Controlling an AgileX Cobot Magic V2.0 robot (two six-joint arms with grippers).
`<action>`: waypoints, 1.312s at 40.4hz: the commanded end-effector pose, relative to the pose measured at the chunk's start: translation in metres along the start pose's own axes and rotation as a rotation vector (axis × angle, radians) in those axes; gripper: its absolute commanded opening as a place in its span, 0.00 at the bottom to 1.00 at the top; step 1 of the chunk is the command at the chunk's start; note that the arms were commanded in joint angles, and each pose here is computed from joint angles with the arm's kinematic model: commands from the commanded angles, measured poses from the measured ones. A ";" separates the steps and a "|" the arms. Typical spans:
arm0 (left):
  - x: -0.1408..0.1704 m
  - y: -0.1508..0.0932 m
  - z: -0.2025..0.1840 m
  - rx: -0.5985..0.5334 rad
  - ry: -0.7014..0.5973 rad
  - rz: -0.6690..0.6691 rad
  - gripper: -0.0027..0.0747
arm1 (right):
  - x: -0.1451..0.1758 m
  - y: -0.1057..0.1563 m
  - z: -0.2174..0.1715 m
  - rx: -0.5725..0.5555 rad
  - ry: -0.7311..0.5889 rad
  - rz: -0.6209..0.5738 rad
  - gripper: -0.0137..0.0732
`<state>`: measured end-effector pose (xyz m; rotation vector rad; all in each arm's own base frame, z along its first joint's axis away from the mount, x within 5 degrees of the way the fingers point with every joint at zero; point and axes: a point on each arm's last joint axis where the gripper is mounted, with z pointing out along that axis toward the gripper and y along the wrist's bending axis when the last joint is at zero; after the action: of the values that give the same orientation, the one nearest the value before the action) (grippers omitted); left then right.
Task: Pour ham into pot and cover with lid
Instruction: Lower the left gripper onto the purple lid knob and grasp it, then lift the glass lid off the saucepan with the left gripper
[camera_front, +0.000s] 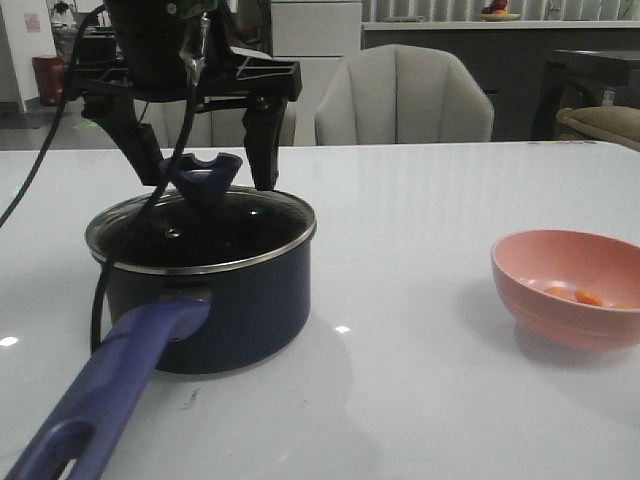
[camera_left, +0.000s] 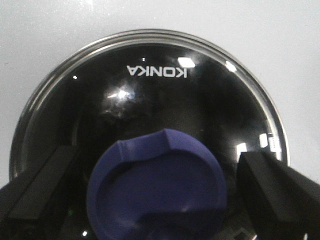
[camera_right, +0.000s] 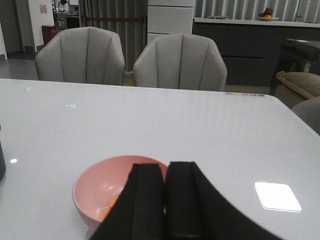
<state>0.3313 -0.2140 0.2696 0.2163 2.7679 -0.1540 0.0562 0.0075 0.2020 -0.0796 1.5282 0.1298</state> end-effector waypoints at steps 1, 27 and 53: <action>-0.007 -0.004 -0.029 0.046 -0.089 -0.015 0.79 | -0.011 0.000 -0.002 -0.001 -0.114 -0.020 0.33; -0.020 -0.005 -0.061 0.079 -0.195 -0.016 0.30 | -0.011 0.000 -0.002 -0.001 -0.114 -0.020 0.33; 0.011 0.134 -0.092 -0.110 -0.234 -0.173 0.30 | -0.011 0.000 -0.002 -0.001 -0.114 -0.020 0.33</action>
<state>0.3223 -0.0910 0.3199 -0.0295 2.6820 -0.0121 0.0562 0.0075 0.2020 -0.0796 1.5282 0.1298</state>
